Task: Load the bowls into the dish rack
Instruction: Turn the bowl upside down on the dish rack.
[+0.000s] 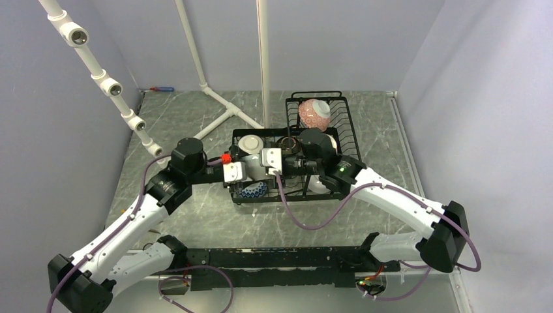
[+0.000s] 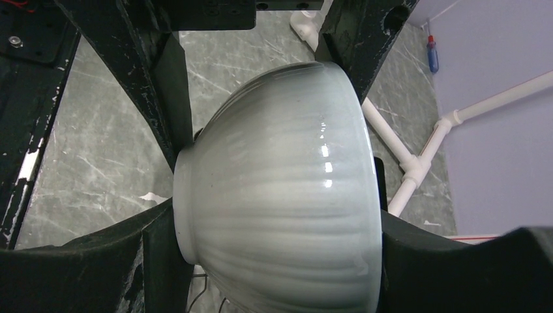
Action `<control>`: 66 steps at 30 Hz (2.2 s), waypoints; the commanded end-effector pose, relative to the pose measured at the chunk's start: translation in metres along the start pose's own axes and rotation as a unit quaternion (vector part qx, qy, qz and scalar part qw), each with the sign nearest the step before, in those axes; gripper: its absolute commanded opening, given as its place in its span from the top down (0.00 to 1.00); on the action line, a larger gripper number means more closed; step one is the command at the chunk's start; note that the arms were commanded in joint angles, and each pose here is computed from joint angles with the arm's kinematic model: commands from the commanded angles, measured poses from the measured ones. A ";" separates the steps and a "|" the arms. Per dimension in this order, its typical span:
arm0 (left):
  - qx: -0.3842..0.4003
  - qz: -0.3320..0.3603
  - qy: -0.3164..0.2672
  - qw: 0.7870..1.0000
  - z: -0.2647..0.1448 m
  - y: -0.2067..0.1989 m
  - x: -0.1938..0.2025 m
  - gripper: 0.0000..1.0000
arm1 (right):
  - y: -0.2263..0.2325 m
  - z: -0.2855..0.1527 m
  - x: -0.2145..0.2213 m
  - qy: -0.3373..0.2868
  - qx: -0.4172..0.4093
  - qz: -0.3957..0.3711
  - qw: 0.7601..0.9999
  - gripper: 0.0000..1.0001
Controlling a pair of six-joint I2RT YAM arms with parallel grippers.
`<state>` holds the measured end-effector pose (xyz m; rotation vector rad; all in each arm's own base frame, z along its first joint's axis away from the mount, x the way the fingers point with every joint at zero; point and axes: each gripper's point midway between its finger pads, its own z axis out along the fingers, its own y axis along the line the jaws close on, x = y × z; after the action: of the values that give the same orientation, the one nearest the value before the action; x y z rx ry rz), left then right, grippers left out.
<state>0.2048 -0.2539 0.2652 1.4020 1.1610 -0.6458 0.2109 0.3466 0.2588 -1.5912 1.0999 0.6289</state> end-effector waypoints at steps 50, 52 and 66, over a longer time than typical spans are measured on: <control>-0.030 -0.588 -0.010 0.809 0.098 0.032 0.057 0.97 | -0.040 -0.105 -0.128 -0.188 0.194 -0.150 0.951 0.00; -0.020 -0.612 0.001 0.791 0.106 0.030 0.064 0.97 | -0.040 -0.106 -0.129 -0.188 0.193 -0.150 0.951 0.00; -0.002 -0.652 -0.018 0.758 0.137 0.022 0.077 0.97 | -0.037 -0.110 -0.127 -0.182 0.194 -0.151 0.952 0.00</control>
<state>0.2859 -0.3392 0.1479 0.2802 2.1617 -1.4909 0.1788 0.2898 0.4062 -1.2216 0.6669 0.4373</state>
